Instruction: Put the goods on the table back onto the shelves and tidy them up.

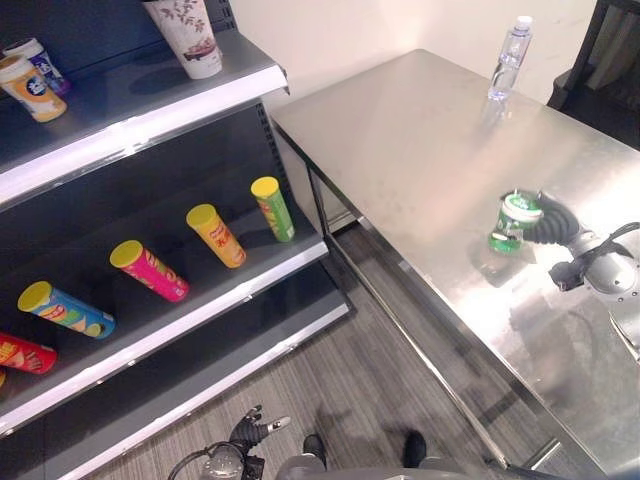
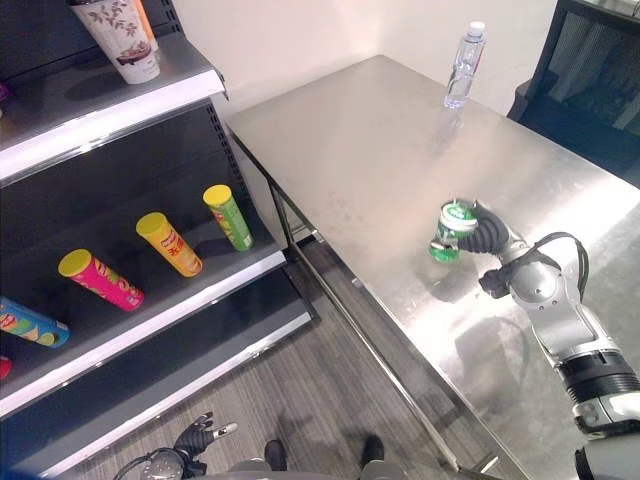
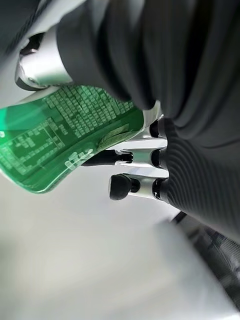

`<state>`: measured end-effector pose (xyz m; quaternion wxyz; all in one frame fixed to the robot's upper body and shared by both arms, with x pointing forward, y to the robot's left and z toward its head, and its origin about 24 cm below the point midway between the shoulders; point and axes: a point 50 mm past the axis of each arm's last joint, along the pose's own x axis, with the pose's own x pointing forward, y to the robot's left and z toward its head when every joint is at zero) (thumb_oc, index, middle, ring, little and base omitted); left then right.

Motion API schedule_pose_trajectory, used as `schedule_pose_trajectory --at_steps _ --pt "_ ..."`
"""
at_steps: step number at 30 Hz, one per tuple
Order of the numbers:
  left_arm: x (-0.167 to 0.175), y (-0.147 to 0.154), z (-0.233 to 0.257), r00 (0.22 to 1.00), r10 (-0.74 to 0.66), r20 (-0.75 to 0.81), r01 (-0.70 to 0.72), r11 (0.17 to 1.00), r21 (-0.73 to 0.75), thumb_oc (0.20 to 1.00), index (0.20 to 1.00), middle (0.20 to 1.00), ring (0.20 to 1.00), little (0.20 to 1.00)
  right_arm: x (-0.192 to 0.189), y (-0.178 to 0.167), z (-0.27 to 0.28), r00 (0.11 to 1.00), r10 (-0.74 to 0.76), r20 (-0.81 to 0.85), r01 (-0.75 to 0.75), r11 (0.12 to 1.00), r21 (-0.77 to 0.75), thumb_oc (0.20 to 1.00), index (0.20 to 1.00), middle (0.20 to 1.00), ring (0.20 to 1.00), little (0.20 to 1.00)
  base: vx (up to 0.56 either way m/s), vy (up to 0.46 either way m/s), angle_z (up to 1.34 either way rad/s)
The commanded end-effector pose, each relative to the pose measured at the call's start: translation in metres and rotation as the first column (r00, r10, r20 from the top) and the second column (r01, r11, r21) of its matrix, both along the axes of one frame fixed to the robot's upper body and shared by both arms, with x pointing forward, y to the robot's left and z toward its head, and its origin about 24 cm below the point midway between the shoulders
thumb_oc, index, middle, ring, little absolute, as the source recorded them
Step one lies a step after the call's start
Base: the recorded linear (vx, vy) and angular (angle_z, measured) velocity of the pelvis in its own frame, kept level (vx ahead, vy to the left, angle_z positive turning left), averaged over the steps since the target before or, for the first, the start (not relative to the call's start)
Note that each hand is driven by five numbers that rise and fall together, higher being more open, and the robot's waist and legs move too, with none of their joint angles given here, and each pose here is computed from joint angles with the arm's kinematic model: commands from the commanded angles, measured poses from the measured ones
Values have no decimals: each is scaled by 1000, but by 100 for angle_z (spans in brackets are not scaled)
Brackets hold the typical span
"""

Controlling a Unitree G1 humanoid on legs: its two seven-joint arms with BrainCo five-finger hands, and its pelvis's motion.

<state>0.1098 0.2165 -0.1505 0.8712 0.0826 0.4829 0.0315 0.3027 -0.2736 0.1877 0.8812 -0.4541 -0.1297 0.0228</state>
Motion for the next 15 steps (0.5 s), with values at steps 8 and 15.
schedule_pose_trajectory --at_steps 8,15 --pt "26 4 10 996 -10 90 6 999 46 1000 1000 1000 1000 1000 -43 53 112 787 288 546 -287 954 -89 200 200 200 200 200 -2 -53 6" --pt "28 16 13 994 10 106 -18 998 67 1000 1000 1000 1000 1000 -55 89 145 658 462 594 -423 880 -216 200 200 200 200 200 -40 -87 19"
